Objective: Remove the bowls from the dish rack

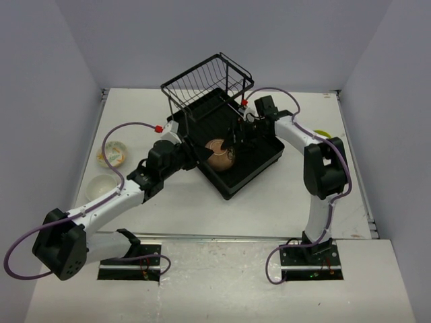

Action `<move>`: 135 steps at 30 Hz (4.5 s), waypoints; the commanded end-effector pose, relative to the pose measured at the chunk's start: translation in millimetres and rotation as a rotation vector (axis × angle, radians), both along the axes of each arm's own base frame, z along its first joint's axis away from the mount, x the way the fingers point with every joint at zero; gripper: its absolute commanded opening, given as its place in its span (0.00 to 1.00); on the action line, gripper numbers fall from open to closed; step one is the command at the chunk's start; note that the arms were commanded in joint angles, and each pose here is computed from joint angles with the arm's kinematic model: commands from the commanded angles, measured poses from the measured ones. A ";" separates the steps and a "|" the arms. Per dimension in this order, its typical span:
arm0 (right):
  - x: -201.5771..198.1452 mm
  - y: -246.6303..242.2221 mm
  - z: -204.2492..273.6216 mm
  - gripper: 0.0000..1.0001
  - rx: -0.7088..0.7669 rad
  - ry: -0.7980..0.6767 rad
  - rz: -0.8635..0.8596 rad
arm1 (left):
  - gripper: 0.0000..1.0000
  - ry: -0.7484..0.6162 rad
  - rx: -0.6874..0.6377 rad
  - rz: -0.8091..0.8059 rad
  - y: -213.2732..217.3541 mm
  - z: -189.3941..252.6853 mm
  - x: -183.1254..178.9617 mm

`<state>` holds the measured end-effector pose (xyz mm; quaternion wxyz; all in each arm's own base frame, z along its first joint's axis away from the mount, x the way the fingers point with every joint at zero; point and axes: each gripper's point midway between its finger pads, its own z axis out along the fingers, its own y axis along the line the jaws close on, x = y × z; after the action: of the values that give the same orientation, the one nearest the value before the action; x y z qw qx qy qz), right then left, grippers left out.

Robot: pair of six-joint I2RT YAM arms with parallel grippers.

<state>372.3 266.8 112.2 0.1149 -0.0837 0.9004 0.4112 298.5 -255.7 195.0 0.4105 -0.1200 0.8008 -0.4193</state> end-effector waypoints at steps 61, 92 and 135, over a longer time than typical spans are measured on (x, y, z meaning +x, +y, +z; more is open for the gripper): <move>-21.5 47.8 56.6 0.79 0.370 -0.030 0.183 | 0.59 -0.015 0.056 -0.021 -1.9 -2.3 2.1; -2.9 57.3 74.0 0.88 0.416 -0.095 0.173 | 0.58 -0.001 0.061 -0.023 -0.6 -10.8 -1.5; -15.9 101.7 86.9 0.55 0.598 0.006 0.194 | 0.59 -0.039 0.066 -0.073 -4.5 8.5 -6.0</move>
<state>371.0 363.2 153.8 0.0720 -0.0965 0.7604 0.6382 291.3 -253.5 169.6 0.3901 -0.0880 0.8329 -0.3827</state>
